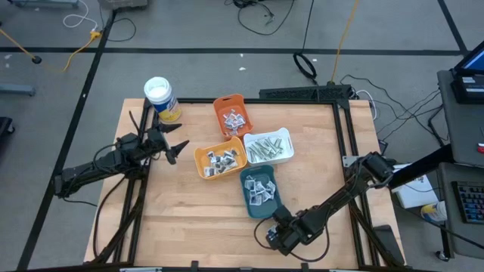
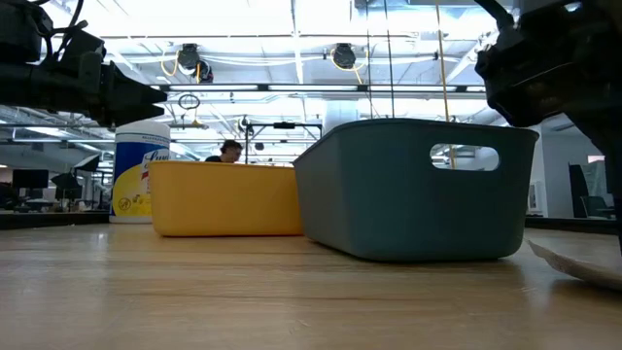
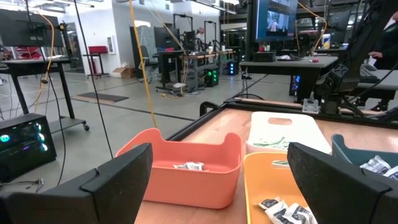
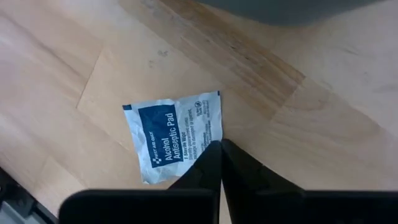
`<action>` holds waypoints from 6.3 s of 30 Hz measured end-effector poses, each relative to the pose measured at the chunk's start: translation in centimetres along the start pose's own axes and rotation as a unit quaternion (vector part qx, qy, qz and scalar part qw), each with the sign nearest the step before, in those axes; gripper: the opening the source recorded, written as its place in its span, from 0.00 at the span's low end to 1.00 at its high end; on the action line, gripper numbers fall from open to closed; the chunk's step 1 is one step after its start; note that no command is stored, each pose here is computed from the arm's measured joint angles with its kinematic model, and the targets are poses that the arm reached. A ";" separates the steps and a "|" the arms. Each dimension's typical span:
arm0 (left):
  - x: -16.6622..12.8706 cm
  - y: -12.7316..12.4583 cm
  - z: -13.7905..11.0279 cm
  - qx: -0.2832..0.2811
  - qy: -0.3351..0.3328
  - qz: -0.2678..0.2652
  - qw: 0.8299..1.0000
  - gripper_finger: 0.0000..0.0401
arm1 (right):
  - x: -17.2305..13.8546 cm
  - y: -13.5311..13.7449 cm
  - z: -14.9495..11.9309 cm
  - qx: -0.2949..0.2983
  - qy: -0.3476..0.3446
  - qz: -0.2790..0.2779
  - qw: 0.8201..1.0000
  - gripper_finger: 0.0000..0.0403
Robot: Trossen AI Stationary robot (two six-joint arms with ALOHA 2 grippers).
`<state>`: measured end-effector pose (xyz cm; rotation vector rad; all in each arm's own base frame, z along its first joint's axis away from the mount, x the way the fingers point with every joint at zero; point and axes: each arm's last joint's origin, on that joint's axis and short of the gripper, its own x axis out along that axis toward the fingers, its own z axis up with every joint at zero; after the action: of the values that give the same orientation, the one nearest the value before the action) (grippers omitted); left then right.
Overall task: Pick & Place First Aid Supplies
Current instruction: Put the blue alcohol pad into the blue bin, then return to Home Position
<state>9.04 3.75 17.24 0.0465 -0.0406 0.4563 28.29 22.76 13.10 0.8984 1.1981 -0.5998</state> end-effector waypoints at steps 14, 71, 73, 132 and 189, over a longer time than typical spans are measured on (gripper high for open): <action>0.0 0.0 0.0 0.000 0.000 0.000 1.000 0.94 | -5.6 0.4 0.6 -0.067 0.005 0.074 0.995 0.00; 0.0 0.0 0.0 0.000 0.000 0.000 1.000 0.94 | -5.1 -2.8 16.5 -0.098 -0.100 0.041 0.989 0.08; 0.0 0.0 0.0 0.000 0.000 0.000 1.000 0.94 | -5.0 -2.9 16.6 -0.094 -0.081 0.048 0.991 0.16; 0.0 0.0 0.0 0.000 0.000 0.000 1.000 0.94 | -10.4 -29.1 14.4 -0.171 -0.630 0.006 0.758 0.95; 0.0 0.0 0.0 0.000 0.000 0.000 1.000 0.94 | -10.9 -29.6 13.8 -0.160 -0.650 0.010 0.743 0.94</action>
<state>9.04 3.75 17.25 0.0466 -0.0412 0.4560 8.72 -5.33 16.95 0.0377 -0.0258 -0.7531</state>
